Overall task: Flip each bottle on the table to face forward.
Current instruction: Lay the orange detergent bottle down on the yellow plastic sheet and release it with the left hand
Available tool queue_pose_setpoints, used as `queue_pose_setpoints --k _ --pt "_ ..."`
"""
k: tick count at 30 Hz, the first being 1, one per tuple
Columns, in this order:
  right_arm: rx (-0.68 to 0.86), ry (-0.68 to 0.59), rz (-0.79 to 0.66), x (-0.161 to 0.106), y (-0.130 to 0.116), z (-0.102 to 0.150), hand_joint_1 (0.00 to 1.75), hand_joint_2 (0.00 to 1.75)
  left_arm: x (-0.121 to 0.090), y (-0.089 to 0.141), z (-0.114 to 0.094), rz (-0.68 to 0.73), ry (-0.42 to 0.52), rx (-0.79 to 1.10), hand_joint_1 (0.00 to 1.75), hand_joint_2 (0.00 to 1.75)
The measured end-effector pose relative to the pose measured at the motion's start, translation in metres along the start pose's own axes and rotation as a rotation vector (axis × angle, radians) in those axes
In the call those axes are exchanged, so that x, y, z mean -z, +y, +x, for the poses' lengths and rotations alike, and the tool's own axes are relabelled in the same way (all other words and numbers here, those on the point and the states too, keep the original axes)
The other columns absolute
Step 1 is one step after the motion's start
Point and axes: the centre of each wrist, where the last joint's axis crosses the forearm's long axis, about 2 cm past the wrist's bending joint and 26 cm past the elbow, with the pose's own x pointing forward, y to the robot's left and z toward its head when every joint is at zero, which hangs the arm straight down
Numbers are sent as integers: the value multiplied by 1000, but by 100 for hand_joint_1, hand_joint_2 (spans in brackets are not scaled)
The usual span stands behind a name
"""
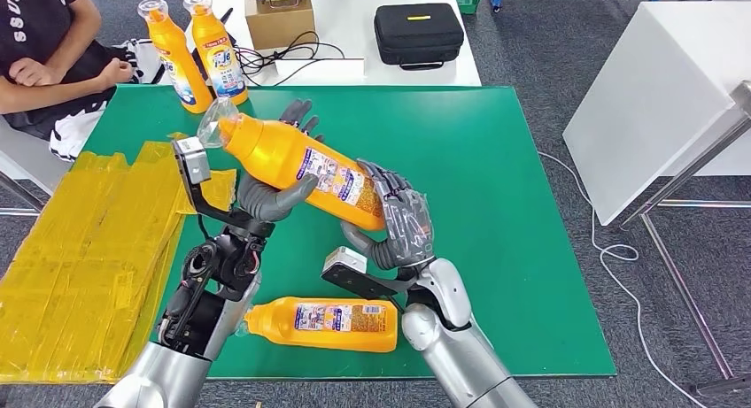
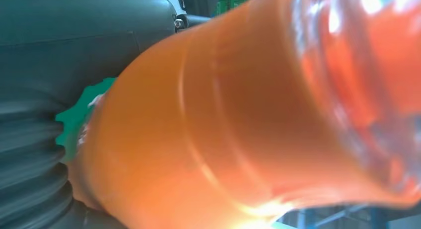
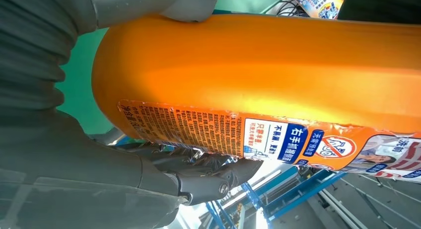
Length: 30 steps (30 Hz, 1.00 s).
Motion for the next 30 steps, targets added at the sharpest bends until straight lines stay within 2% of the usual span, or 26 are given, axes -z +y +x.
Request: queue_pose_setpoints --k 1,2,16,30 --pt "1 1 2 0 0 0 175 175 -1 0 0 3 -7 -14 173 175" --pt "2 2 4 0 0 0 175 175 -1 1 1 5 -17 -31 175 175" --pt "26 -4 16 2 1 4 175 175 -6 0 6 6 -116 -104 175 175" --pt "30 -6 16 2 1 5 175 175 -7 -1 8 1 -128 -103 175 175"
